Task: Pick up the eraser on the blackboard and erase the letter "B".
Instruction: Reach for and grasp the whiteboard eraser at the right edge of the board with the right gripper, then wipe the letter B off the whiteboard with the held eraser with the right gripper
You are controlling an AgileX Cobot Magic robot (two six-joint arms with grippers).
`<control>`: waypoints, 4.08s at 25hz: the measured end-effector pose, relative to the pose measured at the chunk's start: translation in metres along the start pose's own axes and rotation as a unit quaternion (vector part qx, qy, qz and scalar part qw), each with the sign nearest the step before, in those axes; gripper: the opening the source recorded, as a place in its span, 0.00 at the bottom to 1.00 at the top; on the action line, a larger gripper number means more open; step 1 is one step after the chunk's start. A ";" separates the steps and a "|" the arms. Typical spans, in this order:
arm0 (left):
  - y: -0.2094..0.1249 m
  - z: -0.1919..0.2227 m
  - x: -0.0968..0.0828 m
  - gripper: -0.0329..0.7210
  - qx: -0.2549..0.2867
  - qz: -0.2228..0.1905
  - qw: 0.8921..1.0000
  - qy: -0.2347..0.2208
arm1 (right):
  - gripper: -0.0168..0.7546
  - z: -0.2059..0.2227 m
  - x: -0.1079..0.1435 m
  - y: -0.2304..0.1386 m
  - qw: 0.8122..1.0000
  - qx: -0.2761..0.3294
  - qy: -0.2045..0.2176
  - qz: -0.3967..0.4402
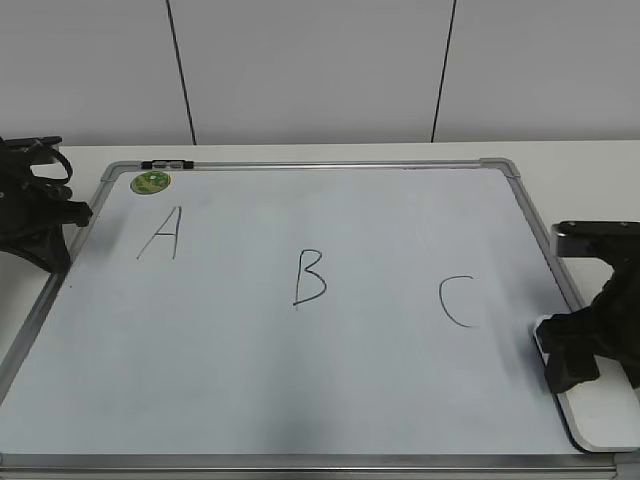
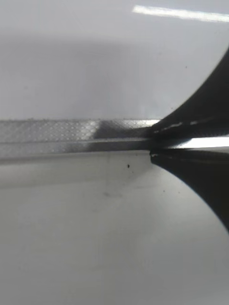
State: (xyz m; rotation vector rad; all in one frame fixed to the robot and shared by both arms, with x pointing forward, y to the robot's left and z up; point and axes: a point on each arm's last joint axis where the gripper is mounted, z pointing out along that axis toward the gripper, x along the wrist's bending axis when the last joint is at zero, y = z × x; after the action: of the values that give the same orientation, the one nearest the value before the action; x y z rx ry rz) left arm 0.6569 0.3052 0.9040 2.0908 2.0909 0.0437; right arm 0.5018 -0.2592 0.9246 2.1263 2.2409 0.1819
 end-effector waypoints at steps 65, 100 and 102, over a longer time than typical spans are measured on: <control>-0.001 0.000 0.000 0.08 0.005 -0.007 1.000 -0.007 | 0.73 0.024 0.208 0.155 0.956 -0.020 0.016 -0.292; -0.001 0.000 0.000 0.08 0.006 -0.008 1.000 -0.007 | 0.73 0.025 0.235 0.143 0.942 -0.041 -0.003 -0.333; -0.001 0.000 0.000 0.08 0.006 -0.008 1.000 -0.007 | 0.73 0.025 0.223 0.151 0.947 -0.046 -0.005 -0.319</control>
State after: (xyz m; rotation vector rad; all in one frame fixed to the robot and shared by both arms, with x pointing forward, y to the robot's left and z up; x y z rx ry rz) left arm 0.6560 0.3047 0.9035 2.0743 2.1044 0.0134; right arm 0.6424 -0.0278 0.9276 1.2548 2.7024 0.2340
